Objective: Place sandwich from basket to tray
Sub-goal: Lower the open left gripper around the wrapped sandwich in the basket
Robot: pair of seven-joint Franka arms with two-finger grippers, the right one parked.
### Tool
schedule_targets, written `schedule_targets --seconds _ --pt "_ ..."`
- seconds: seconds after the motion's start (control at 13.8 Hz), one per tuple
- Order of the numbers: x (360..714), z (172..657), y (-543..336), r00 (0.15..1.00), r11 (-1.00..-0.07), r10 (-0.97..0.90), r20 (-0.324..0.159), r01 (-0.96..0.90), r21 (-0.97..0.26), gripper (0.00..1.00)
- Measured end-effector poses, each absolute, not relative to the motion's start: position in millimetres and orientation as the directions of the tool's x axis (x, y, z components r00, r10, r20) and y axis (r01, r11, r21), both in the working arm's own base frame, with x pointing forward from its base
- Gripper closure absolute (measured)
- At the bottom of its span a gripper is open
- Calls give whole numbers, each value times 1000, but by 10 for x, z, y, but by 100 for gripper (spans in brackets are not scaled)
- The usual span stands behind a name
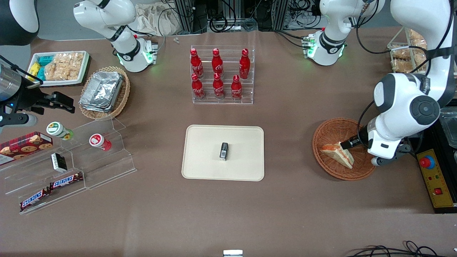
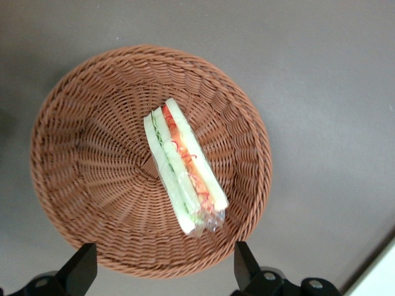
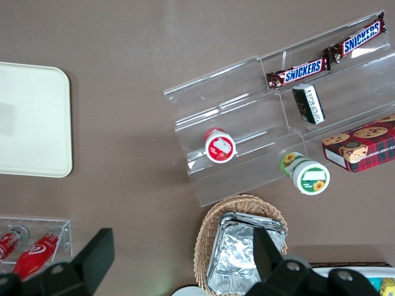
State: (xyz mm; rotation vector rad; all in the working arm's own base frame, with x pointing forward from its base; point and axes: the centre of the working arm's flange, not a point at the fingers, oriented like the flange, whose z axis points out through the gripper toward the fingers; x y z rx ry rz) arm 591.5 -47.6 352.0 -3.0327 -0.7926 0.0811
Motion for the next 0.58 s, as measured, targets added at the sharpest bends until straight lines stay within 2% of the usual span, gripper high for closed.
schedule_targets --seconds 0.58 --pt "5757 3033 -398 792 -793 609 -45 609 -27 0"
